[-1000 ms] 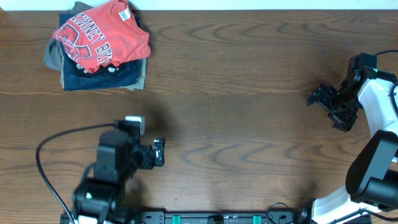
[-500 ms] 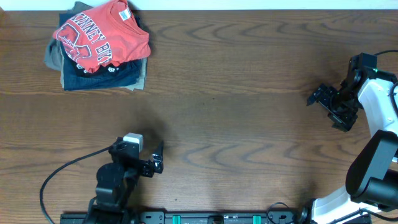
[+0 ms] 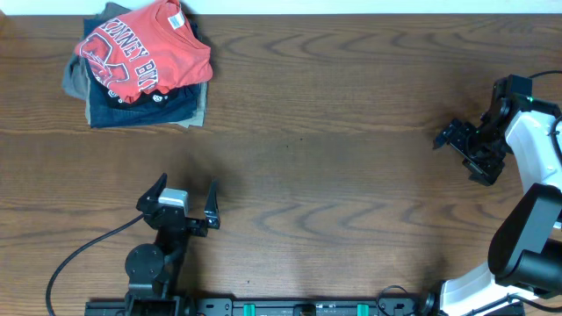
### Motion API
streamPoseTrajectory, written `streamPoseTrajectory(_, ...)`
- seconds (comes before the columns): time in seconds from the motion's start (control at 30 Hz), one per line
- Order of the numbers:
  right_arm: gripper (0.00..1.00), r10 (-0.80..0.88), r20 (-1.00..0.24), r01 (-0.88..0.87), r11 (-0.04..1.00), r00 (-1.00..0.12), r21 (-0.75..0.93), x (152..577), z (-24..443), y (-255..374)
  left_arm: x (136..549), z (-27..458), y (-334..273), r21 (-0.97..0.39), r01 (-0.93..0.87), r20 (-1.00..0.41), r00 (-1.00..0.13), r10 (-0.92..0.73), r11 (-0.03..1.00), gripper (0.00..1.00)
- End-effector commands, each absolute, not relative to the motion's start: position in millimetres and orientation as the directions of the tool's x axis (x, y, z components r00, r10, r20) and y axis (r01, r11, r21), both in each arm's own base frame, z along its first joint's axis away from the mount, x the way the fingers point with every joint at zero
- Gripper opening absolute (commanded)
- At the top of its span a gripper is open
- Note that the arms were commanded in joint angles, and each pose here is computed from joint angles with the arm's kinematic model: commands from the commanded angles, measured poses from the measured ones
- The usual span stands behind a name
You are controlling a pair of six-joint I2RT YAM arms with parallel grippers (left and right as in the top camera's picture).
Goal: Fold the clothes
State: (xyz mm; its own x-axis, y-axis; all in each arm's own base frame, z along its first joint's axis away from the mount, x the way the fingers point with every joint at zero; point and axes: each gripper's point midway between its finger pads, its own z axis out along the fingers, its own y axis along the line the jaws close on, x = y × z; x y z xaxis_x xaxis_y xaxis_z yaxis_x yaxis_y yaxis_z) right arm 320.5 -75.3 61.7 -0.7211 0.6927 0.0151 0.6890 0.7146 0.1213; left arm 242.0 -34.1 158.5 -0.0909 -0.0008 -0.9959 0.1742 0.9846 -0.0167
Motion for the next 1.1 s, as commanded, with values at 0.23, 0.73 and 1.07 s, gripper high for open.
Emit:
streamPoseTrajectory(0.23, 0.99, 0.687, -0.004, 0.681, 0.722, -0.727, 0.127, 323.9, 66.7, -78.1, 243.4, 141.4, -17.4, -0.007, 0.113, -0.991, -0.134, 0.008, 0.994, 0.98)
streamPoseTrajectory(0.73, 0.99, 0.687, -0.004, 0.681, 0.721, -0.727, 0.127, 323.9, 66.7, -78.1, 243.5, 141.7, -16.9, -0.007, 0.111, -0.991, -0.133, 0.007, 0.994, 0.98)
streamPoseTrajectory(1.07, 0.99, 0.687, -0.005, 0.681, 0.722, -0.727, 0.127, 323.9, 66.7, -78.1, 243.6, 141.5, -16.9, -0.008, 0.111, -0.991, -0.134, 0.007, 0.994, 0.98)
